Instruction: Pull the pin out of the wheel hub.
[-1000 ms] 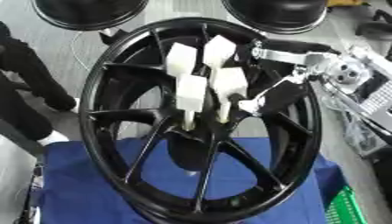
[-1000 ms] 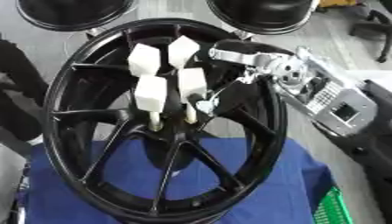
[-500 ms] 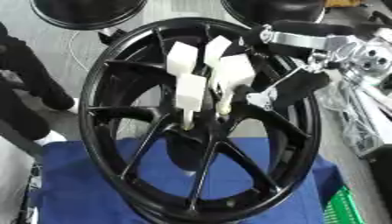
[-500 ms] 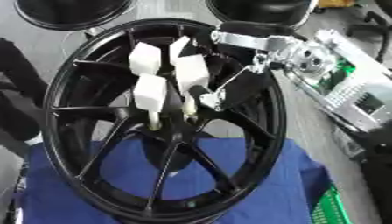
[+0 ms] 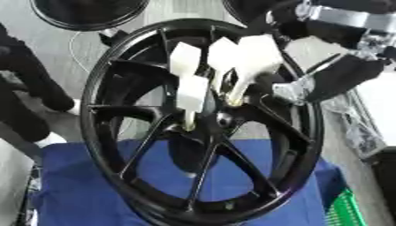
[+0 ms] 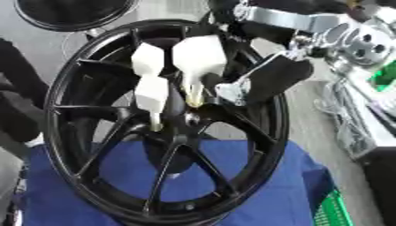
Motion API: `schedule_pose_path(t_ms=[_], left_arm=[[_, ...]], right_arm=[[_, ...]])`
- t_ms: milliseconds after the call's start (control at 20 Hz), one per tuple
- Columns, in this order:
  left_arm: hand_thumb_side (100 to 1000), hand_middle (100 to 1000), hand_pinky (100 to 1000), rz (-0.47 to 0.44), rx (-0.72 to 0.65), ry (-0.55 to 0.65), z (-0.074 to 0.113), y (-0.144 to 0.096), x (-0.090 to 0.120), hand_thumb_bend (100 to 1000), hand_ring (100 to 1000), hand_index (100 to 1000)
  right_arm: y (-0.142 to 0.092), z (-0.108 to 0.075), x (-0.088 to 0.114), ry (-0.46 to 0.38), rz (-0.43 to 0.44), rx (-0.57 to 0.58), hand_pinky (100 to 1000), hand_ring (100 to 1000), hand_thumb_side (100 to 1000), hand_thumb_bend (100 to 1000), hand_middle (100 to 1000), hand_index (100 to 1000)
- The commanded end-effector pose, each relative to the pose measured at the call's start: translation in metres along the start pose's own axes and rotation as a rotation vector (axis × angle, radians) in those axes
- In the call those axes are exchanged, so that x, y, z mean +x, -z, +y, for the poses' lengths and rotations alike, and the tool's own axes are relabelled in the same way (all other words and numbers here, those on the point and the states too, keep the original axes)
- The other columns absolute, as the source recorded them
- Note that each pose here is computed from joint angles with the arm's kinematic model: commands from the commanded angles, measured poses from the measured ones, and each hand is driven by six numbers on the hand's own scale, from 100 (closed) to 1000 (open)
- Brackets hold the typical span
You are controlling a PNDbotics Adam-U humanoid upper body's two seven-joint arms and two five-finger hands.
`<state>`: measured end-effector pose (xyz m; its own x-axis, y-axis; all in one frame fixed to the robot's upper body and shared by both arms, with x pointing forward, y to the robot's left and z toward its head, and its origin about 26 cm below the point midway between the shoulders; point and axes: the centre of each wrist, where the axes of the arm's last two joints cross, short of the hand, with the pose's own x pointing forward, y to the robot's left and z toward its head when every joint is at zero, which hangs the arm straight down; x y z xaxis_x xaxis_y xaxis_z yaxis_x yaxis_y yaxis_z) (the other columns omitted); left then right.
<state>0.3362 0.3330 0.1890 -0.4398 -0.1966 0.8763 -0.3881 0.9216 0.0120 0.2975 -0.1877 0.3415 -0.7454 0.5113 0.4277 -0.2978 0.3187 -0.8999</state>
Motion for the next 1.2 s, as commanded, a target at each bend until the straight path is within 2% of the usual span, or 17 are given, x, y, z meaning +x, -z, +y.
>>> schedule_pose_path(t_ms=[50, 250, 400, 550, 800, 950, 1000, 1100, 1200], left_arm=[[831, 670, 597, -0.037, 0.009, 0.024, 0.007, 0.005, 0.009, 270, 748, 727], [817, 660, 595, -0.063, 0.033, 0.014, 0.007, 0.006, 0.012, 266, 740, 726], [821, 666, 596, -0.067, 0.041, 0.015, 0.007, 0.006, 0.013, 264, 744, 730], [823, 666, 596, -0.067, 0.045, 0.016, 0.009, 0.005, 0.013, 262, 750, 729], [820, 665, 596, -0.073, 0.055, 0.003, 0.008, 0.006, 0.015, 266, 747, 728], [816, 658, 594, -0.071, 0.067, -0.001, 0.009, 0.007, 0.015, 269, 744, 719], [816, 658, 594, -0.070, 0.073, 0.001, 0.010, 0.007, 0.015, 269, 744, 719], [816, 657, 594, -0.070, 0.081, 0.005, 0.012, 0.007, 0.015, 268, 744, 718], [815, 656, 593, -0.069, 0.085, 0.007, 0.013, 0.008, 0.016, 267, 743, 717]], right_arm=[[-0.018, -0.024, 0.006, -0.010, -0.029, -0.116, 664, 512, 100, 100, 397, 511], [-0.046, -0.043, -0.004, 0.014, -0.004, -0.234, 666, 510, 100, 100, 398, 511], [-0.075, -0.051, -0.021, 0.026, 0.078, -0.367, 641, 503, 100, 100, 401, 513], [-0.100, -0.047, -0.040, 0.061, 0.176, -0.500, 636, 501, 100, 100, 404, 516], [-0.138, -0.012, -0.083, 0.182, 0.387, -0.679, 630, 511, 100, 100, 427, 530], [-0.158, 0.023, -0.114, 0.311, 0.488, -0.803, 624, 509, 163, 100, 431, 532], [-0.165, 0.036, -0.124, 0.345, 0.530, -0.839, 626, 512, 154, 100, 434, 534], [-0.180, 0.058, -0.144, 0.343, 0.660, -0.904, 629, 518, 126, 100, 439, 537], [-0.191, 0.072, -0.158, 0.294, 0.776, -0.955, 630, 517, 100, 100, 433, 531]])
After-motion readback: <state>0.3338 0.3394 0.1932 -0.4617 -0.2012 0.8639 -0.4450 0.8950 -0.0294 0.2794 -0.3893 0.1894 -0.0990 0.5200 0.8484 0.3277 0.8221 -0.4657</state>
